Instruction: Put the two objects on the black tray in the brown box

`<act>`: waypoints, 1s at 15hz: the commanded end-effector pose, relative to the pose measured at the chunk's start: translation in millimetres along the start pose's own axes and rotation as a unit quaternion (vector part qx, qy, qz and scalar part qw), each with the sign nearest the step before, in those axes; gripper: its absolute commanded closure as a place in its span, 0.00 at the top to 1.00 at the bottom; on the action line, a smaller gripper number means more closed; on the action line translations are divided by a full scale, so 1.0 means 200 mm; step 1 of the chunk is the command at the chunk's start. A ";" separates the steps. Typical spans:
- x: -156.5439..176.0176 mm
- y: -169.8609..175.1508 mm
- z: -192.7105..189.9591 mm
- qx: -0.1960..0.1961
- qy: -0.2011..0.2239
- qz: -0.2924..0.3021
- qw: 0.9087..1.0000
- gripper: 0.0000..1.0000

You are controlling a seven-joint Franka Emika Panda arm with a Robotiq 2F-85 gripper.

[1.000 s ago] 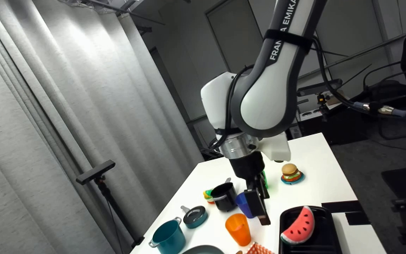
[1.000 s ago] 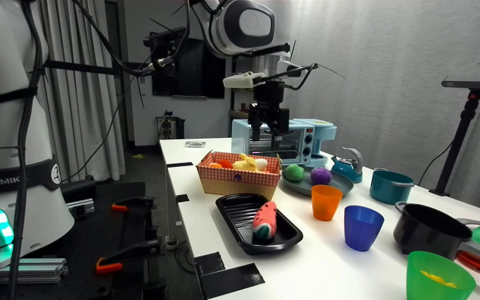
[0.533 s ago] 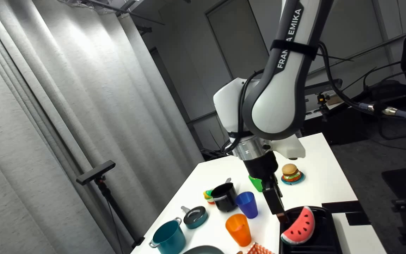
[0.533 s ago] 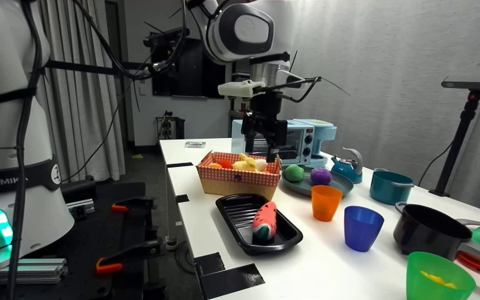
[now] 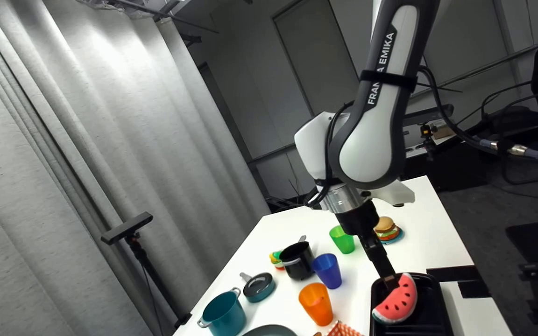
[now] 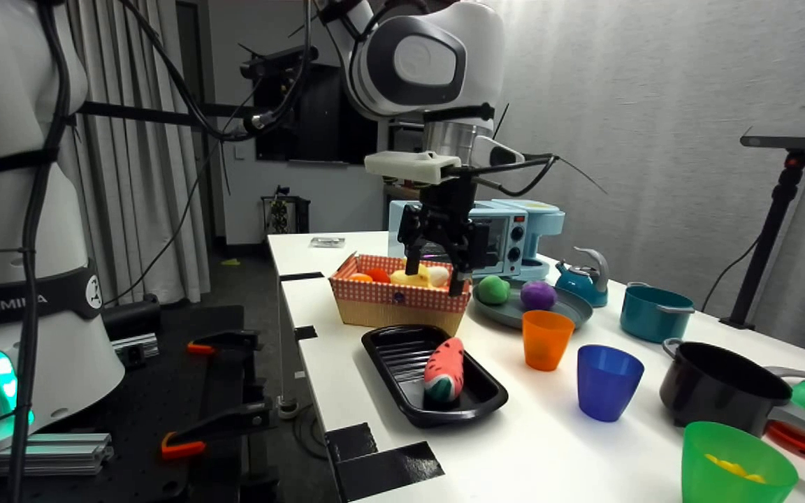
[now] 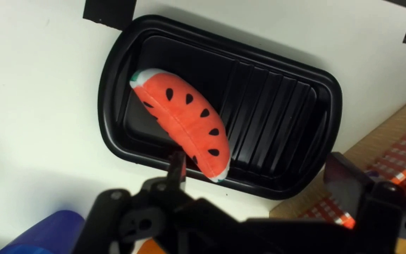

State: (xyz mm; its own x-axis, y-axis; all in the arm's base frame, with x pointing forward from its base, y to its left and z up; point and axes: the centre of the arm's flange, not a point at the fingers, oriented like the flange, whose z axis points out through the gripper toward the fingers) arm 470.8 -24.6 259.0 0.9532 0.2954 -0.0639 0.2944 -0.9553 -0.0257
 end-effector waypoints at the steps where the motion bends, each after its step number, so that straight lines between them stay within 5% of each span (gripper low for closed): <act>1: 0.00 0.08 0.06 0.001 -0.008 -0.023 1.000 1.00; 15: 0.11 0.13 0.31 0.009 -0.031 -0.048 0.998 1.00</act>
State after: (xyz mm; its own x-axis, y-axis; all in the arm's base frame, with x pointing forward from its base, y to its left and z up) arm 485.6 -36.0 207.5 0.9191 0.3705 -0.1340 0.3658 -0.9288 -0.0592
